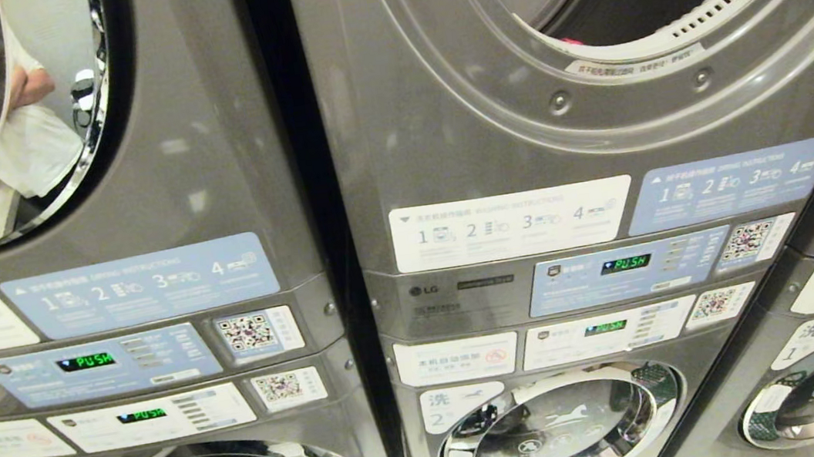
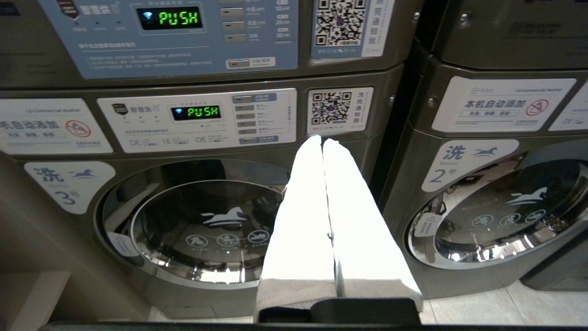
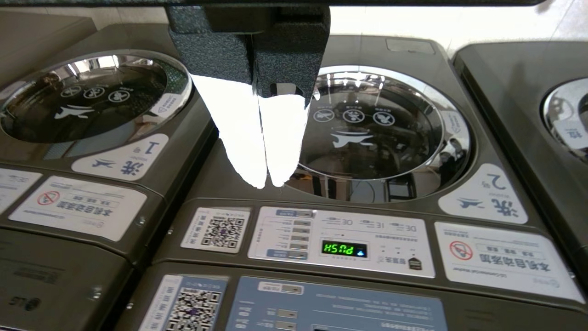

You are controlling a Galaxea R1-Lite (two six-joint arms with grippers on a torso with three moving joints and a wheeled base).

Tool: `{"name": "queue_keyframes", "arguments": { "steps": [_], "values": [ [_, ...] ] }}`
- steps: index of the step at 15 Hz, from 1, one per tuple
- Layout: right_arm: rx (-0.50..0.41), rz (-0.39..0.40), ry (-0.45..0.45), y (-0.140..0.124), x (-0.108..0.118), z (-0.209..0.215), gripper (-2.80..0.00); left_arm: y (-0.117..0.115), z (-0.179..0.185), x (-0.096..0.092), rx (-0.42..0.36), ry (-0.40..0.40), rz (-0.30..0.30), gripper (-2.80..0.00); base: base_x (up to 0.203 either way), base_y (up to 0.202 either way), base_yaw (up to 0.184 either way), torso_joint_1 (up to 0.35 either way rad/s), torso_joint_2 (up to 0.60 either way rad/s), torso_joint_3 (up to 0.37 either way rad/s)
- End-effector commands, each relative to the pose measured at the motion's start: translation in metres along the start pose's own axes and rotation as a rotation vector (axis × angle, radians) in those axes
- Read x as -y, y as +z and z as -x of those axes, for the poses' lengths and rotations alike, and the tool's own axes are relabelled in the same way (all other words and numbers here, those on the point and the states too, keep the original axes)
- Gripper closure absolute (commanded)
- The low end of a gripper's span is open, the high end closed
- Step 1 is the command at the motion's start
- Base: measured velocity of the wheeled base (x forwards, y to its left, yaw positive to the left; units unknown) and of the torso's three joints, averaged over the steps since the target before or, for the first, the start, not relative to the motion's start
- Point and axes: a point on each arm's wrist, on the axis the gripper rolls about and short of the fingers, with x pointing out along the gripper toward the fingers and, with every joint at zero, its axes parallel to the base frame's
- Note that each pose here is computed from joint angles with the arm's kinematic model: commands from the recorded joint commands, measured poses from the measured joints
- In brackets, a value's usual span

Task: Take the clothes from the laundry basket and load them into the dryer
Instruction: Close the dryer

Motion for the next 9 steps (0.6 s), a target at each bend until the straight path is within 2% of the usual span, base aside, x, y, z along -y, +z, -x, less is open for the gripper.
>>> {"name": "queue_keyframes", "arguments": {
  "steps": [1, 3, 9],
  "values": [
    [0.0, 0.002, 0.0, 0.0, 0.0, 0.0, 0.0, 0.0, 0.0, 0.0, 0.0, 0.001, -0.001, 0.0, -0.015, -0.057, -0.004, -0.003, 0.0, 0.006],
    [-0.001, 0.0, -0.004, 0.0, 0.0001, 0.0, 0.0, 0.0, 0.0, 0.0, 0.0, 0.001, 0.0, 0.0, -0.004, -0.107, 0.003, 0.002, 0.01, 0.004],
    [-0.001, 0.0, -0.006, 0.0, 0.0, 0.0, 0.0, 0.0001, 0.0, 0.0, 0.001, -0.001, 0.0, 0.0, 0.0, -0.193, 0.0, 0.002, 0.0, 0.001]
  ]
}}
